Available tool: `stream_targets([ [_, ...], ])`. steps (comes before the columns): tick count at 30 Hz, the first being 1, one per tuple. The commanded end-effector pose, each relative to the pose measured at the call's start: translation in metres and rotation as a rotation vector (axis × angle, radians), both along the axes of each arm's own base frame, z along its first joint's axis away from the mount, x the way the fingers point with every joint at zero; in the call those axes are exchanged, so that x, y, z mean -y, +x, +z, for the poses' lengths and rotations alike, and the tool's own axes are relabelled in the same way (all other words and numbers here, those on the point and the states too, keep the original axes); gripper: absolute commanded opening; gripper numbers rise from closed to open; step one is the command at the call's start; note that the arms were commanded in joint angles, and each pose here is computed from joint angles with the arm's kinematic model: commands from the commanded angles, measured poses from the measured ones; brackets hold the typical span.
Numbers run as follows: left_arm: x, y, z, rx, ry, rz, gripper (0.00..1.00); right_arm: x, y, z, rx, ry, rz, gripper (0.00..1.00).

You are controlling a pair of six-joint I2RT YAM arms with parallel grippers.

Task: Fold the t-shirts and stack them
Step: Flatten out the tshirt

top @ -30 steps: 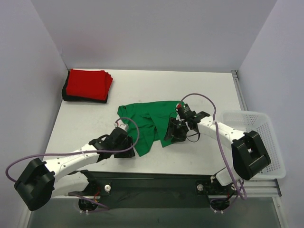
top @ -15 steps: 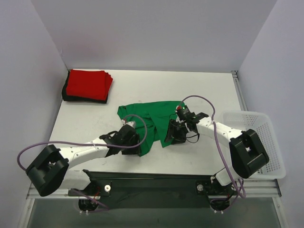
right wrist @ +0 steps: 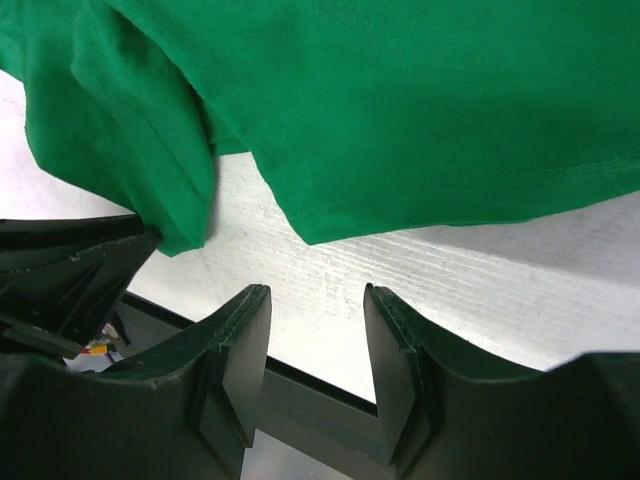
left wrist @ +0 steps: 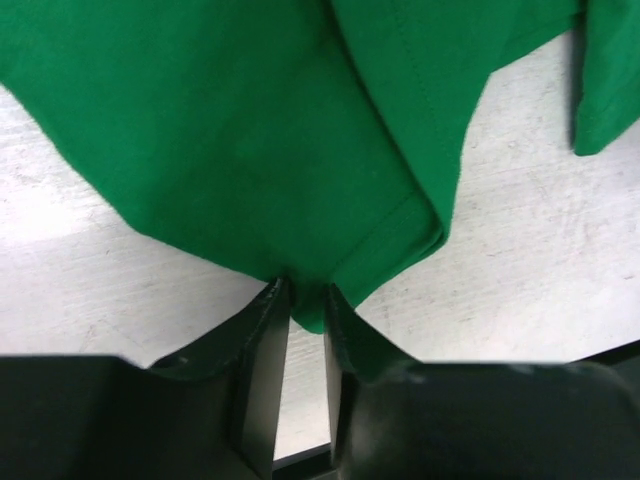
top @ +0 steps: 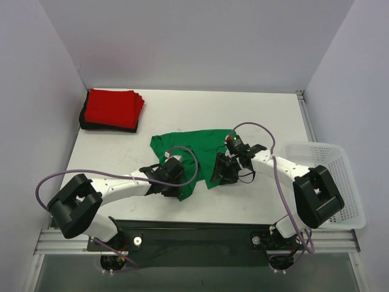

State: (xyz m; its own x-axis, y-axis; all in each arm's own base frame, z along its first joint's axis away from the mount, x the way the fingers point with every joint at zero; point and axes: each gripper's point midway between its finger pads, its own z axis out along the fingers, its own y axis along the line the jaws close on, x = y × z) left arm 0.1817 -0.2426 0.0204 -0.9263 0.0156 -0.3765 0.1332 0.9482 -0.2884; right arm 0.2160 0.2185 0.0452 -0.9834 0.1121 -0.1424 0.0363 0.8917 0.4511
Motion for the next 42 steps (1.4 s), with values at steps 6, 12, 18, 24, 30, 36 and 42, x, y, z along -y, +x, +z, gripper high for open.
stream_targets([
  [6,-0.010,-0.003,-0.004,-0.014,0.046,0.024,0.00,-0.003,0.001,-0.001,0.001,-0.015,0.025,0.42],
  [12,-0.027,0.013,0.024,0.072,-0.017,0.127,0.00,-0.019,0.006,-0.007,0.009,-0.059,0.092,0.41],
  [18,-0.046,0.015,0.034,0.090,-0.059,0.198,0.00,-0.017,0.005,-0.028,-0.017,-0.181,0.158,0.40],
  [24,-0.064,0.016,0.039,0.099,-0.062,0.248,0.00,-0.015,0.001,-0.042,-0.051,-0.270,0.210,0.36],
  [30,-0.110,0.041,0.055,0.145,-0.023,0.346,0.00,0.000,-0.004,-0.046,-0.076,-0.355,0.226,0.00],
  [36,-0.205,0.094,0.133,0.320,0.052,0.506,0.00,0.033,0.032,0.026,0.064,-0.292,0.085,0.00],
  [42,-0.288,0.110,0.215,0.483,0.076,0.697,0.00,0.092,0.069,0.145,0.316,-0.220,-0.102,0.00],
])
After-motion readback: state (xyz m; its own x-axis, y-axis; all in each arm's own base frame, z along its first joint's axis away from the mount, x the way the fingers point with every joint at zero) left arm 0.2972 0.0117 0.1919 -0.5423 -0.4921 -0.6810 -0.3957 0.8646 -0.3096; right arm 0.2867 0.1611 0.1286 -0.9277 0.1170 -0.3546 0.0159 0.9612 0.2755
